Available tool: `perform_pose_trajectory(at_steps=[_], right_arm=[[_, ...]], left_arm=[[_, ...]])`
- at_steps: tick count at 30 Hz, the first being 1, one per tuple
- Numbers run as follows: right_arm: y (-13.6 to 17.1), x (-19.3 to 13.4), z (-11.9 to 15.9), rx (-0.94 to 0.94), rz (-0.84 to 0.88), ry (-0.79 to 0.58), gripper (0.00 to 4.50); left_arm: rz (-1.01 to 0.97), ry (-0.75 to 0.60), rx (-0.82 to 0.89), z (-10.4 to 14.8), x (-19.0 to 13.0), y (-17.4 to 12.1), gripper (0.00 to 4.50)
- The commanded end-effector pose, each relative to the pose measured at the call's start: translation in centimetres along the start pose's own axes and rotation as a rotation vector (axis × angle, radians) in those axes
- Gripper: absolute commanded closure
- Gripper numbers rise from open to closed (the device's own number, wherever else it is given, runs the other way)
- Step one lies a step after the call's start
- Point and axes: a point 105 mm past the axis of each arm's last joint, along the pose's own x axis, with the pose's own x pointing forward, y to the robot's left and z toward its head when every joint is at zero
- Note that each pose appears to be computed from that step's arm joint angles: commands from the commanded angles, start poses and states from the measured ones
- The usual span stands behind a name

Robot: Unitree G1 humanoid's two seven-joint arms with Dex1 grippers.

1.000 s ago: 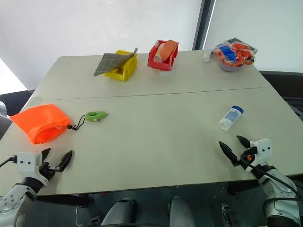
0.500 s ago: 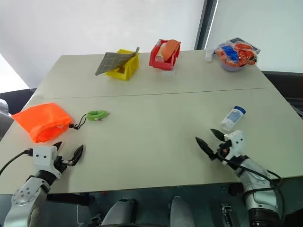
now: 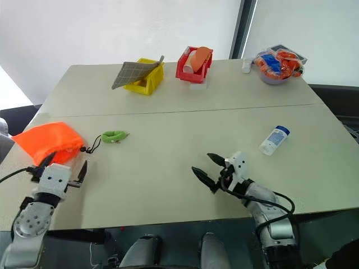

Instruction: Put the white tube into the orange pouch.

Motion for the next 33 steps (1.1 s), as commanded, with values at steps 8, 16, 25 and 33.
perform_pose_trajectory(at_steps=[8,16,25,33], right_arm=[[0.9,0.8,1.4,-0.029,0.026,-0.045,0.05],[1.3,0.6,1.7,-0.024,0.010,-0.063,0.05],[3.4,0.3,1.7,-0.120,0.159,-0.007,0.00],[3.7,0.7,1.4,-0.141,0.183,0.003,0.00]], left_arm=[[0.141,0.126,0.102,-1.5,1.9,3.6,0.00],[0.166,0.245,0.079,-4.4,3.0,5.1,0.00],[0.159,0.219,0.044,-4.0,3.7,5.5,4.07],[0.099,0.199,-0.071,-3.0,3.8,3.8,4.45]])
